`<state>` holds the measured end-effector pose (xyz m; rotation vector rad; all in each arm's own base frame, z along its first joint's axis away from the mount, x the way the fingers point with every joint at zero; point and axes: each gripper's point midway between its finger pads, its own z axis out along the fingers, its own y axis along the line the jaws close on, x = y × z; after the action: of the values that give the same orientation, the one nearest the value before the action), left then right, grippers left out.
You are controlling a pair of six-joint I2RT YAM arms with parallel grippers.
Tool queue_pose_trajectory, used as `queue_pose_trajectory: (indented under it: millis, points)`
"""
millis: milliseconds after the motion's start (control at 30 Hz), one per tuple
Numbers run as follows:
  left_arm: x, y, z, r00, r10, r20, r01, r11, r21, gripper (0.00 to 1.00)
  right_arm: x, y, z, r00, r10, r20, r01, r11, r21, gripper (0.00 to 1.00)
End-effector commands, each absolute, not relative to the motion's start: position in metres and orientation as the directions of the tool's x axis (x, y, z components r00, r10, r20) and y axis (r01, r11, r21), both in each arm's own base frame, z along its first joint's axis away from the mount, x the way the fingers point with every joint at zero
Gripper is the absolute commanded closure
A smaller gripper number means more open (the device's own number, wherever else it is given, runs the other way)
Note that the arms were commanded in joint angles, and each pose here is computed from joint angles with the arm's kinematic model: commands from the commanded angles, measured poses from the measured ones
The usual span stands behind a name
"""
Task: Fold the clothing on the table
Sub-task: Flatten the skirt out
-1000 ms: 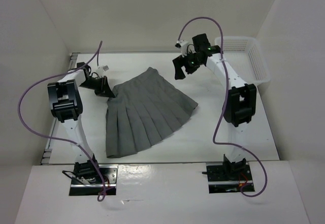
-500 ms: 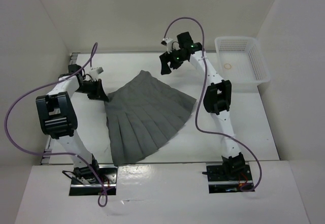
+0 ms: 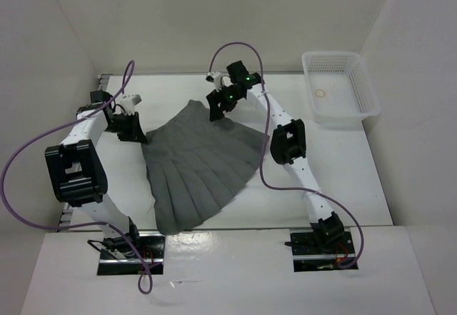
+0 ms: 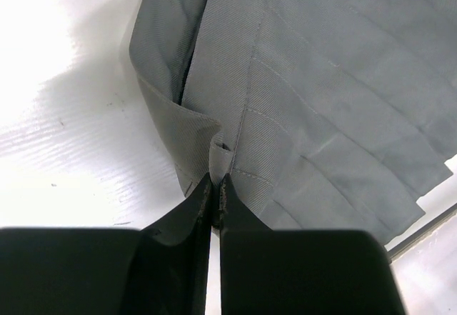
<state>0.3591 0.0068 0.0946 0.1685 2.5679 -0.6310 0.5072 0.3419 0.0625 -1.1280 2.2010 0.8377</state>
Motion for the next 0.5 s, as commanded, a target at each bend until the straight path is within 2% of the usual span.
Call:
queue_pose_trajectory:
  millis: [0, 33, 67, 133, 267, 300, 367, 400, 467]
  points:
    - [0.354, 0.012, 0.102, -0.858, 0.032, -0.513, 0.252, 0.896, -0.365, 0.94, 0.497, 0.356, 0.062, -0.49, -0.53, -0.692, -0.862, 0.413, 0.295, 0.16]
    - [0.354, 0.012, 0.102, -0.858, 0.032, -0.513, 0.252, 0.896, -0.365, 0.94, 0.495, 0.355, 0.061, -0.497, -0.533, -0.685, -0.859, 0.414, 0.301, 0.18]
    - [0.354, 0.012, 0.102, -0.858, 0.032, -0.513, 0.252, 0.896, -0.365, 0.94, 0.495, 0.355, 0.056, -0.502, -0.536, -0.678, -0.857, 0.415, 0.306, 0.27]
    - [0.351, 0.011, 0.1, -0.862, 0.031, -0.505, 0.248, 0.896, -0.369, 0.94, 0.493, 0.354, 0.049, -0.506, -0.546, -0.668, -0.856, 0.413, 0.311, 0.35]
    - [0.351, 0.011, 0.1, -0.862, 0.031, -0.505, 0.248, 0.896, -0.369, 0.94, 0.494, 0.353, 0.04, -0.508, -0.563, -0.651, -0.853, 0.435, 0.289, 0.41]
    - [0.351, 0.011, 0.1, -0.862, 0.031, -0.505, 0.248, 0.896, -0.369, 0.94, 0.496, 0.351, 0.039, -0.509, -0.568, -0.647, -0.85, 0.447, 0.277, 0.57]
    - [0.351, 0.011, 0.1, -0.862, 0.031, -0.505, 0.248, 0.896, -0.369, 0.94, 0.495, 0.346, 0.036, -0.521, -0.578, -0.628, -0.843, 0.466, 0.27, 0.8]
    - [0.351, 0.011, 0.1, -0.862, 0.031, -0.505, 0.248, 0.896, -0.369, 0.94, 0.496, 0.344, 0.034, -0.532, -0.577, -0.62, -0.834, 0.484, 0.265, 1.0]
    - [0.353, 0.012, 0.094, -0.868, 0.029, -0.496, 0.245, 0.894, -0.374, 0.94, 0.494, 0.335, 0.031, -0.552, -0.595, -0.584, -0.82, 0.516, 0.249, 1.0]
